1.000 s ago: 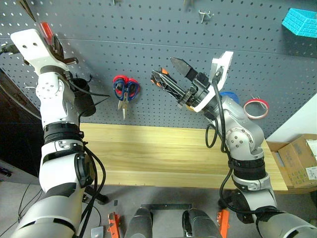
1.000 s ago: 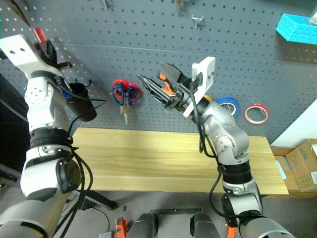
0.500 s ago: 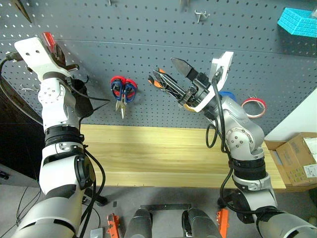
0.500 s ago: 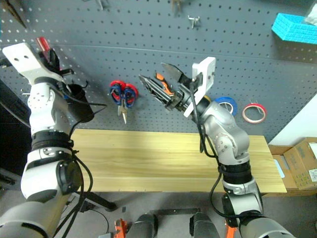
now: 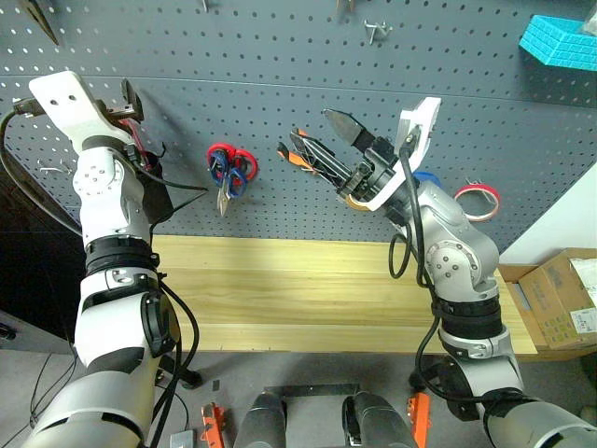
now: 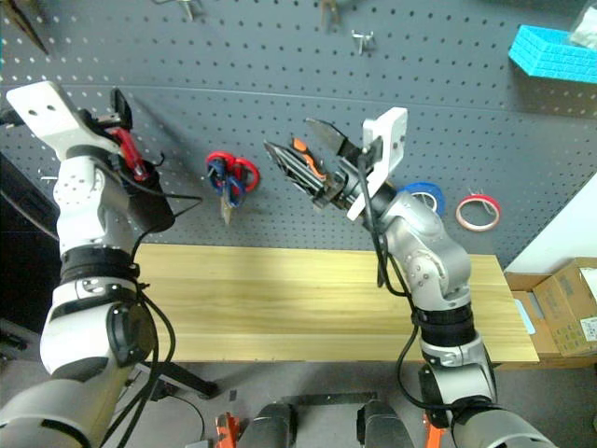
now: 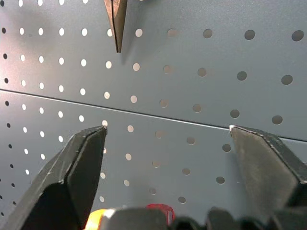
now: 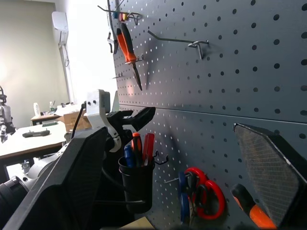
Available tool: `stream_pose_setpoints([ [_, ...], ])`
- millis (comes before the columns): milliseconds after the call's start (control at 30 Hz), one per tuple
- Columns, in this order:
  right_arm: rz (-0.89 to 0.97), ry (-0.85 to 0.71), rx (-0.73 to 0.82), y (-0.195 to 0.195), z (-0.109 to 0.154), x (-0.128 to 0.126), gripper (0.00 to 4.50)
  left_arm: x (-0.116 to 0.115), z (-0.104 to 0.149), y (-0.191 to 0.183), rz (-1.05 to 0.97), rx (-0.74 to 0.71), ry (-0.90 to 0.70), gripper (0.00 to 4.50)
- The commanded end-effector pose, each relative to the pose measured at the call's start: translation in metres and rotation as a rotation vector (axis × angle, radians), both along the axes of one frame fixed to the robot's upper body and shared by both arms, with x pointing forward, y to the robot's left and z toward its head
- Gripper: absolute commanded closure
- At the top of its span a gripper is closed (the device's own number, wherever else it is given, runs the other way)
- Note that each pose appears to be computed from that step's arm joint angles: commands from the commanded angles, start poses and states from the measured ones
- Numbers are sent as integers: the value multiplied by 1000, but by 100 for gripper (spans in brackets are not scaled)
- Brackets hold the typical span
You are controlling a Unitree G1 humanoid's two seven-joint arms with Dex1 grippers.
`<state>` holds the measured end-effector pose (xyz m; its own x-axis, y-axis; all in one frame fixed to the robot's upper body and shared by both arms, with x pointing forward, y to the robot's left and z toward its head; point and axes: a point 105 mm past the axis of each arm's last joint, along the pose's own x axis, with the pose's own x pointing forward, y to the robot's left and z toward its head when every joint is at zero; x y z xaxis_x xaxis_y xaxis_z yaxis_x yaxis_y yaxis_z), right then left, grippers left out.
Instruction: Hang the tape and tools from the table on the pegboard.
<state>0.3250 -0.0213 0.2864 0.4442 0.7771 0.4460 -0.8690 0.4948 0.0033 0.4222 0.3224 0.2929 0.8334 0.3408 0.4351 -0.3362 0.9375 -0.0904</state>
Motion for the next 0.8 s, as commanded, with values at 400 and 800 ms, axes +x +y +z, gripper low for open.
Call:
stream_pose_setpoints([
  [400,-94,-34,-52,-17,-5,-6,0,-19,19,-101,-335,164,-74,2],
  [800,-526,64,-146,-61,-67,-11,0,-53,-50,-198,-650,62,115,2],
])
